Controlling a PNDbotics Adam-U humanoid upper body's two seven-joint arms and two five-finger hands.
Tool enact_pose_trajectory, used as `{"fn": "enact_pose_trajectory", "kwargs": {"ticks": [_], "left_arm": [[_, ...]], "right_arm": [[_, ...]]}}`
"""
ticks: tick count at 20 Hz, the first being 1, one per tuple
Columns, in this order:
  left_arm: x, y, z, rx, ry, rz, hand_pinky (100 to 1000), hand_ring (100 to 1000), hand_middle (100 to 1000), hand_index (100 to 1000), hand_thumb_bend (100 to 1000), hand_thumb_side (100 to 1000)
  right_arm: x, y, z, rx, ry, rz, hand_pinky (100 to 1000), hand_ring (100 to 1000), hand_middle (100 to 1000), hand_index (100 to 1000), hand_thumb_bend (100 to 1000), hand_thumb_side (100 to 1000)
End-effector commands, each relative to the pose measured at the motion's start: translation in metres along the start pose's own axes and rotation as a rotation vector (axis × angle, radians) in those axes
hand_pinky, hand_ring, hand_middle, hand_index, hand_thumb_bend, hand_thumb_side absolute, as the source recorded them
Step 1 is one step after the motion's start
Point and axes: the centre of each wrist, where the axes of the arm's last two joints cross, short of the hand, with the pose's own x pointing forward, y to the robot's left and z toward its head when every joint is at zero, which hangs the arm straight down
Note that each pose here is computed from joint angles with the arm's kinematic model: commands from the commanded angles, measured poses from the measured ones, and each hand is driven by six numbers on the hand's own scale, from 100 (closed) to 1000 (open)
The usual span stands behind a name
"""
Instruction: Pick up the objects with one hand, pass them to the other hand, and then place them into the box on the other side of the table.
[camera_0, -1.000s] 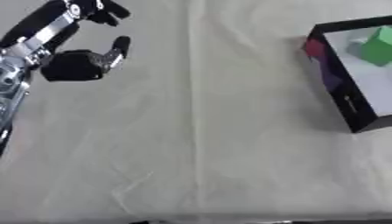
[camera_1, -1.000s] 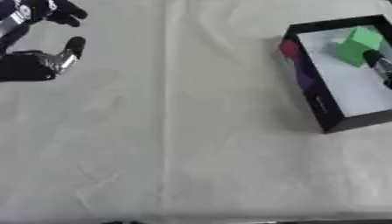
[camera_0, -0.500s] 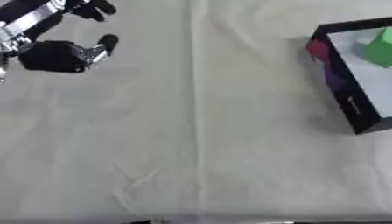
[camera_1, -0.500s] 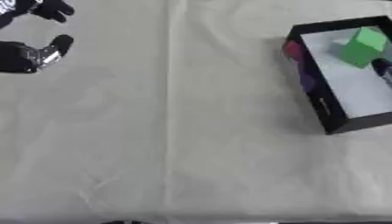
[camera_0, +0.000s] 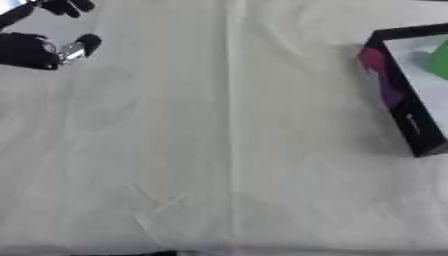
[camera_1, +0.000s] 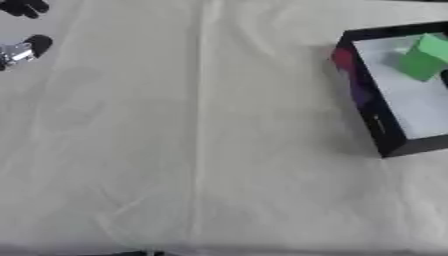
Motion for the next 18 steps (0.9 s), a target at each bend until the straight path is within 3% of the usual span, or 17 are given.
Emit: {"fn": "enact_pose_trajectory", "kwargs": {"ticks": [1,8,13,18], "left_arm": [[-0.014,0.019,0.011,0.009,0.059,-0.033,852,786,763,832,306,522],[-0.041,0.034,0.023,-0.021,0.159,-0.069,857,803,771,837,388,532],[-0.061,0.039,0.034,-0.061,0.228,-0.063,857,803,761,838,380,566],[-0.076,0.046,0.047,-0.075,0.293,-0.072,860,814,770,841,439,568]], "right_arm": [[0.006,-0.002,-0.004,-0.003,-0.038,0.006,627,687,680,764,815,217],[0.005,-0.003,-0.004,-0.002,-0.042,0.016,620,686,679,767,817,219],[0.003,-0.003,-0.001,0.001,-0.027,0.027,617,683,687,768,820,221],[0.005,-0.004,-0.004,0.005,-0.044,0.033,618,683,689,769,820,221]]}}
